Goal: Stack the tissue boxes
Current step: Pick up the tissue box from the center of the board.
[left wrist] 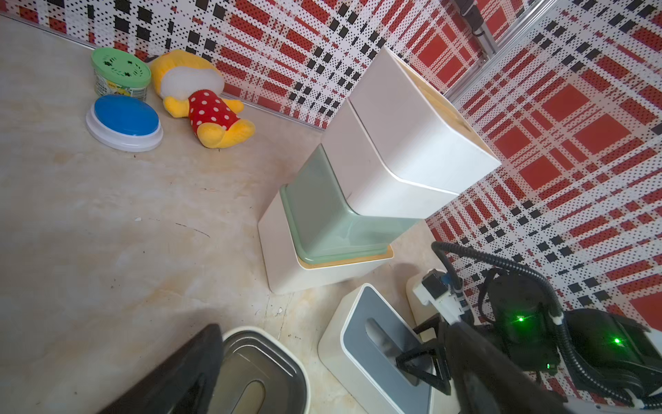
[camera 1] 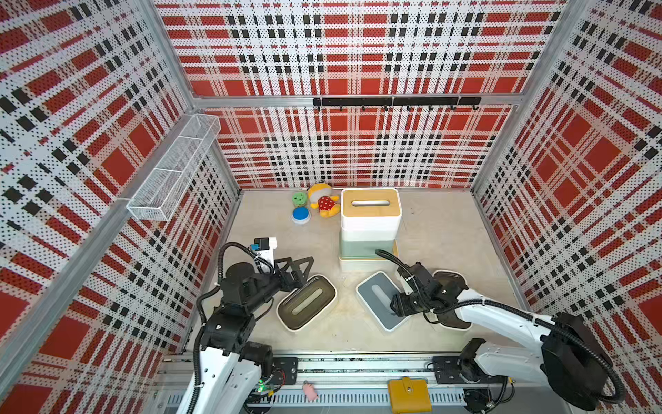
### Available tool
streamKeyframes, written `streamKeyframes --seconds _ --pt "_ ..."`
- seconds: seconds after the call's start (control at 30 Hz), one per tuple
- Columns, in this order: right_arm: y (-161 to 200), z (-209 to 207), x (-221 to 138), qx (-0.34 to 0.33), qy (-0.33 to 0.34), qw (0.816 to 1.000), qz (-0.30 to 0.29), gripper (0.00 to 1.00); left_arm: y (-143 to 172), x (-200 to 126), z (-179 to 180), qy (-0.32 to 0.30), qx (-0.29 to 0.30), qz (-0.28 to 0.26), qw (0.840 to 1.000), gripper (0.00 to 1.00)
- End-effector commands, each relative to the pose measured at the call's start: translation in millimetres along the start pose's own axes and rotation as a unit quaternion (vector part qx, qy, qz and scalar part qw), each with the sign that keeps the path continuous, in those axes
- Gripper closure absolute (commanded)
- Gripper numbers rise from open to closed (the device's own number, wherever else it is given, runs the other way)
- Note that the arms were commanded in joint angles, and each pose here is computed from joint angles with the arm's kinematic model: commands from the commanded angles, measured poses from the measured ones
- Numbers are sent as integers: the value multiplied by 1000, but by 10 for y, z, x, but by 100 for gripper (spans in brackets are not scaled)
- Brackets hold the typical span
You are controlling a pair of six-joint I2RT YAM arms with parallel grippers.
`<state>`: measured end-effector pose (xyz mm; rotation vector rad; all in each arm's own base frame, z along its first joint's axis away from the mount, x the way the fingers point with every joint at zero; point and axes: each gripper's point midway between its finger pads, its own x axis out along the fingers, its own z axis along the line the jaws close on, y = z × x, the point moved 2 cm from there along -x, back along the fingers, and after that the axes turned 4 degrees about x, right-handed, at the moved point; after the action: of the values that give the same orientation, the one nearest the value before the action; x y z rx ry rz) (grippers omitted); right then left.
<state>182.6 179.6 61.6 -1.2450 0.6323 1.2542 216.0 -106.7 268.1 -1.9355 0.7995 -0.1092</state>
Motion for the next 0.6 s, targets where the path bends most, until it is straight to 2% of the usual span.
streamKeyframes --seconds 0.0,0.23,0.57 --pt "13 -2 34 -2 6 1000 5 39 30 11 17 0 -2 4 1000 1" --pt "-66 98 -104 -31 -8 999 -15 51 42 31 39 -5 -8 11 1000 0" --pt "-282 363 -374 -91 -61 992 -55 60 100 116 179 -52 -53 57 996 1"
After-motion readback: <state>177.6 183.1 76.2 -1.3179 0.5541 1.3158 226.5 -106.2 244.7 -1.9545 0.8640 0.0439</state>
